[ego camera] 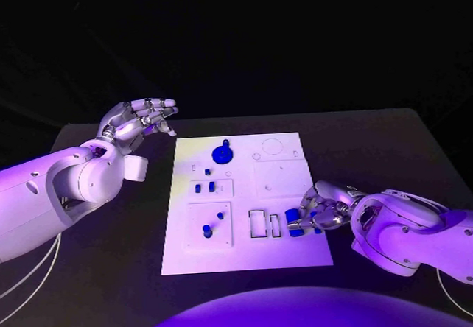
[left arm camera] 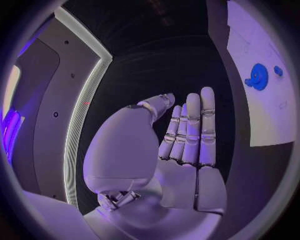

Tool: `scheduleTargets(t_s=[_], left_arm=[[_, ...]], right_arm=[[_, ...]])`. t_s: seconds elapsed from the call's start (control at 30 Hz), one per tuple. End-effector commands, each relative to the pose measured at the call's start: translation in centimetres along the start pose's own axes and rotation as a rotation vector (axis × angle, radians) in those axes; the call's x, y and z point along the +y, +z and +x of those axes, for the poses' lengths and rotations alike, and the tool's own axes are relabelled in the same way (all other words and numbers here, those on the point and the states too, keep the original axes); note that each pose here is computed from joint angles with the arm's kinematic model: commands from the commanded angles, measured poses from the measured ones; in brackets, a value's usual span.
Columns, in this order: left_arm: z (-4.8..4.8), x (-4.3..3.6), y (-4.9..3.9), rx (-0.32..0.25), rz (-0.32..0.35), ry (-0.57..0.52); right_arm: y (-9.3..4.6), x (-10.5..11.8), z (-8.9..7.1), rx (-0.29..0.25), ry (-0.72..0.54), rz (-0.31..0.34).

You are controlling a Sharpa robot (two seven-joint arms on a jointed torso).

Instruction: Assemble the parts on the task board

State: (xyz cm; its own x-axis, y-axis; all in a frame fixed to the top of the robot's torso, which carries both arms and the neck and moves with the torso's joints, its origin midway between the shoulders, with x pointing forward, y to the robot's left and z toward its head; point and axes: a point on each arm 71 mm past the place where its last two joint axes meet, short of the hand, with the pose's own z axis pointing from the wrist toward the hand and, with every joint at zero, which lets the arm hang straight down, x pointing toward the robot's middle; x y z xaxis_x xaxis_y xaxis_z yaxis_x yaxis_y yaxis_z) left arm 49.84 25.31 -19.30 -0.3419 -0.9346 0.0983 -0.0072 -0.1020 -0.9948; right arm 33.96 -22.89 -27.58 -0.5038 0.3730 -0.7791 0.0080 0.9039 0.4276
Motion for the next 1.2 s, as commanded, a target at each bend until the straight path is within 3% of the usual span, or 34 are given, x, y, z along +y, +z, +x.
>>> scheduleTargets(t_s=[0.03, 0.47, 0.67, 0.9, 1.2], left_arm=[[0.27, 0.00, 0.04, 0.021, 0.003, -0.012], [0.27, 0.02, -0.01, 0.022, 0.001, -0.013], [0.28, 0.02, -0.01, 0.022, 0.001, -0.012], [0.31, 0.13, 0.09, 0.021, -0.002, -0.012], [0.54, 0.61, 0.18, 0.024, -0.010, -0.016]], right_arm=[[0.1, 0.0, 0.4, 0.010, -0.034, 0.002], [0.5, 0.2, 1.3, 0.038, -0.056, -0.003], [0.5, 0.2, 1.1, 0.015, -0.050, -0.005], [0.1, 0.0, 0.3, 0.014, 0.097, 0.031], [0.2, 1.3, -1.4, 0.040, 0.234, 0.023]])
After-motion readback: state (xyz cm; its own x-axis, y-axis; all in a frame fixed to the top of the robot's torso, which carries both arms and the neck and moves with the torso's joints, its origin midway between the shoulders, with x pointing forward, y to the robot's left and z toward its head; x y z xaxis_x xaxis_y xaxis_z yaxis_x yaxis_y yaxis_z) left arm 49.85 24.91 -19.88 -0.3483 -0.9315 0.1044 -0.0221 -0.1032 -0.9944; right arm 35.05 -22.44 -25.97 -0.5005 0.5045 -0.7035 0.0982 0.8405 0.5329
